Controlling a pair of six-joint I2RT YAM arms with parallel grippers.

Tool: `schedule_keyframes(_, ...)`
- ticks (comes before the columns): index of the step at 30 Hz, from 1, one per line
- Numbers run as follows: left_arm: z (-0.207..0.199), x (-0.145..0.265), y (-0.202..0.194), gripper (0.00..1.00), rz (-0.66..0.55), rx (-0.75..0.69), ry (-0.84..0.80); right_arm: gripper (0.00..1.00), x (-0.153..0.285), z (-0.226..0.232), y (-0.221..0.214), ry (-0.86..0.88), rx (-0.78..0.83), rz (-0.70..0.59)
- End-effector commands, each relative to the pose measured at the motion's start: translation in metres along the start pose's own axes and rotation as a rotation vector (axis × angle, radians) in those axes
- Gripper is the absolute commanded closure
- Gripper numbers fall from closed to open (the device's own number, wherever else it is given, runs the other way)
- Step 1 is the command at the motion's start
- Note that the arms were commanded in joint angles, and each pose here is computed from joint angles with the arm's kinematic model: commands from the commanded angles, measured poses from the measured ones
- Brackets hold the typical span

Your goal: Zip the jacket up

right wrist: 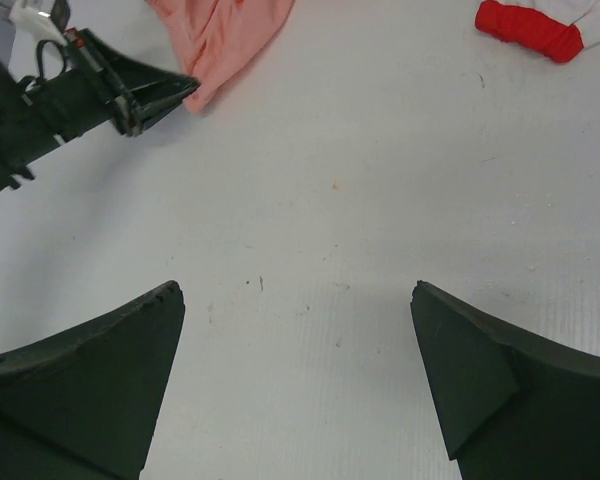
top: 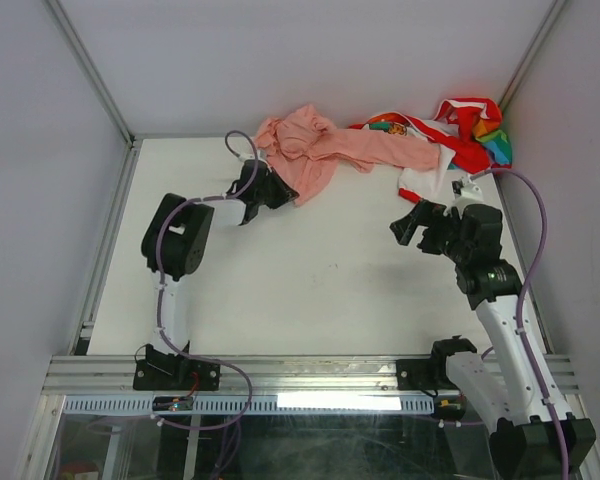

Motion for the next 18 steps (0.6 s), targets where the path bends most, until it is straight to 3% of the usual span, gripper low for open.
schedule_keyframes(1,-0.035,0.09,0.02,1.0,-0.05,-0.166,-0.045,0.01,0.001,0.016,0.019,0.037,0.026,-0.032)
schedule_keyframes(10,-0.031,0.274,-0.045,1.0,0.056,-0.189,0.014,0.01,-0.024,0.039,0.006,0.173,0.028,0.106)
schedule_keyframes(14,-0.036,0.34,-0.045,1.0,-0.008,-0.232,0.05,0.01,-0.042,0.071,-0.011,0.215,0.14,0.143)
schedule_keyframes(18,-0.053,0.38,-0.025,1.0,-0.102,-0.28,0.044,0.01,-0.069,0.11,-0.039,0.257,0.256,0.214)
Point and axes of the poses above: each gripper's point midway between its finger pads, its own x axis back along the fingers, its own z axis along the line the jaws close on, y = z × x, the point moved 4 cm from there along x, back along the fingers, and after that the axes turned 12 degrees about -x, right-handed, at the moved point
